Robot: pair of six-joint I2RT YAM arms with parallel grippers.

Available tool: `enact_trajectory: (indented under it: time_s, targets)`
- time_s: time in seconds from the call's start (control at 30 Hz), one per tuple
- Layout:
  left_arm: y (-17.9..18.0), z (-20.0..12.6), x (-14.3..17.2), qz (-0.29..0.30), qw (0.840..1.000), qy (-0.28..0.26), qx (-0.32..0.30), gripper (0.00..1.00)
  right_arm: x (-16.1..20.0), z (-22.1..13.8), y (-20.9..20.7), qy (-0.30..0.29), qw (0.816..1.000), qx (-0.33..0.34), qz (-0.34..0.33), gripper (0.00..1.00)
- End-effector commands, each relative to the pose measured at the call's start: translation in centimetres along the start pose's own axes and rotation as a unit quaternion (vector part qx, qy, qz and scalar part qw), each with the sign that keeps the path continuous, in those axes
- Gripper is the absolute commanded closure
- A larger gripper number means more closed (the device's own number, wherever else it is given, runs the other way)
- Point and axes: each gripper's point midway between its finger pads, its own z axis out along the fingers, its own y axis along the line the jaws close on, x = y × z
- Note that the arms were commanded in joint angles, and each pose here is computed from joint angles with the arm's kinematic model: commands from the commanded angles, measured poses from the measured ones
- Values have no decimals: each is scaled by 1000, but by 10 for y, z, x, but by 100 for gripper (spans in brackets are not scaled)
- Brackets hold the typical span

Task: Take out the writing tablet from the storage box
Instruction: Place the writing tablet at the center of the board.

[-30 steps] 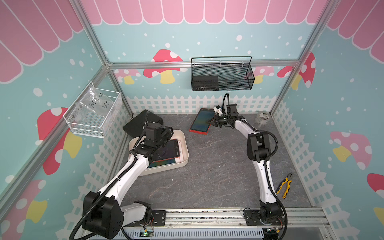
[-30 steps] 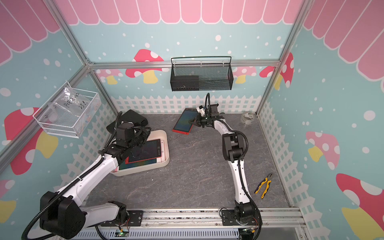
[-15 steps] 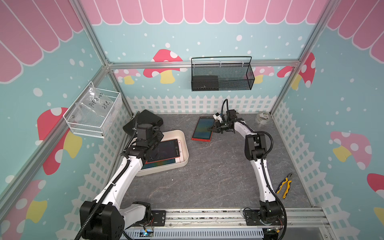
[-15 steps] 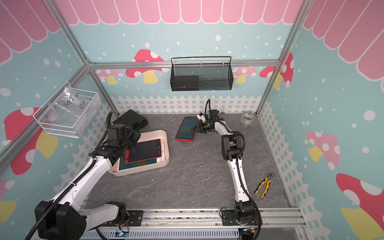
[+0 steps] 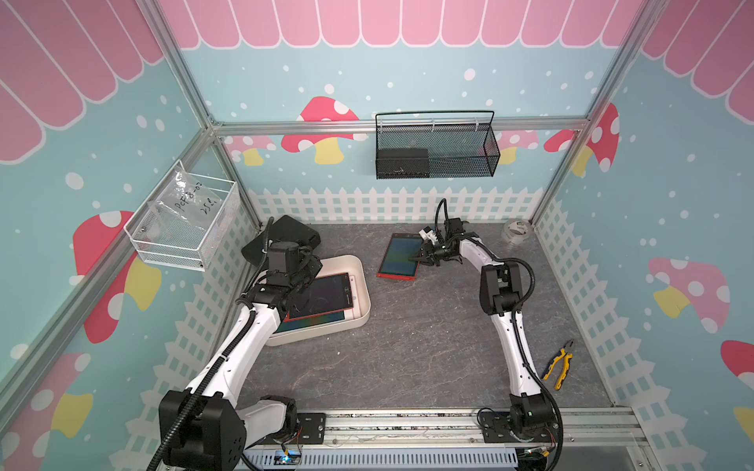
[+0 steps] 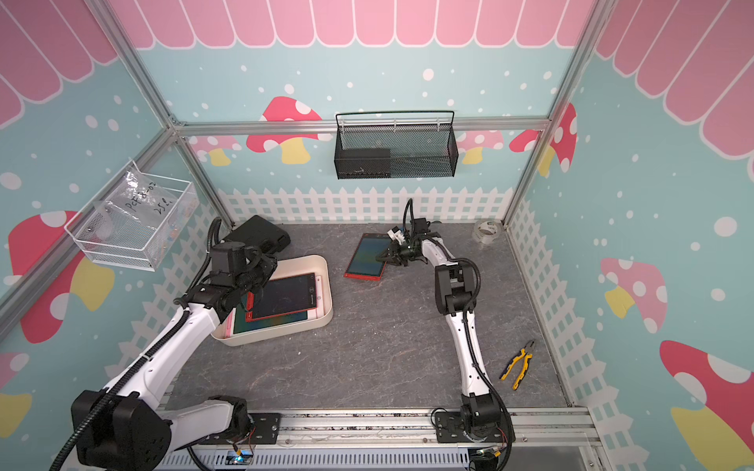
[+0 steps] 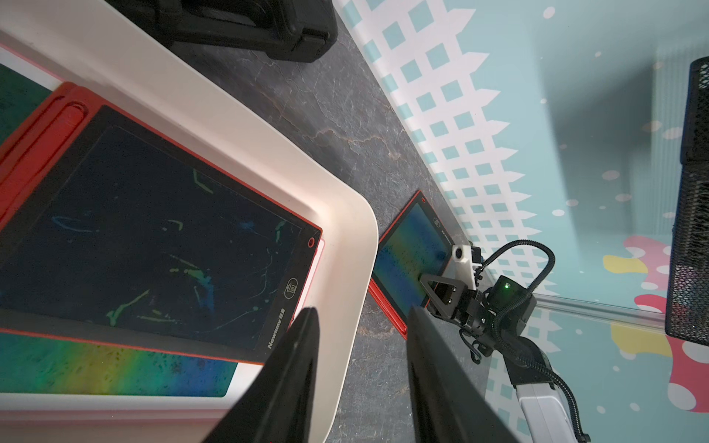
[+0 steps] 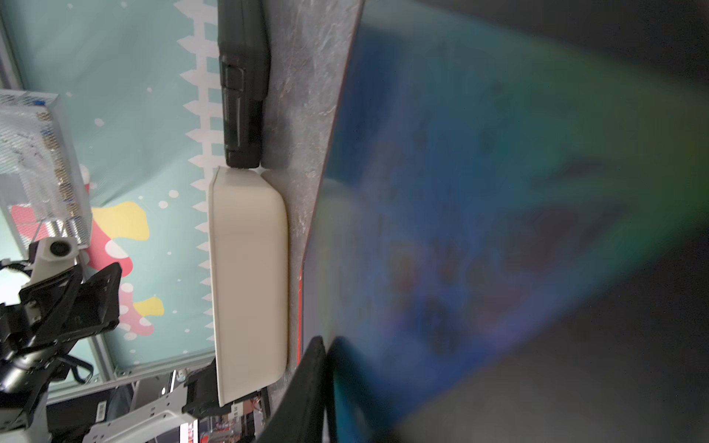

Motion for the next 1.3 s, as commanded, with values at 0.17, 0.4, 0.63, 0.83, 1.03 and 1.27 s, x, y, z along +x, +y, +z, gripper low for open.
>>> enact_trajectory:
  time_s: [0.17,0.4,0.63,0.83,1.03,1.27]
  targets:
    - [5,11,8,-12,1000,17,14,59,4,-12,-51,-6,996,79,44,59]
    - [13,12,9,-12,1000,18,-3,59,-1,-27,-62,-19,988,145,56,49]
    - [21,7,7,-7,1000,13,-16,59,3,-51,-91,-28,963,254,90,38]
    - [38,-10,1,-7,999,-3,-46,59,2,-67,-108,-38,943,316,95,36]
    - [78,-37,-14,19,987,-16,-156,56,2,-88,-106,-38,923,375,74,38]
    - [122,-25,-16,8,974,47,-220,54,-18,-122,-20,-97,928,357,-34,37]
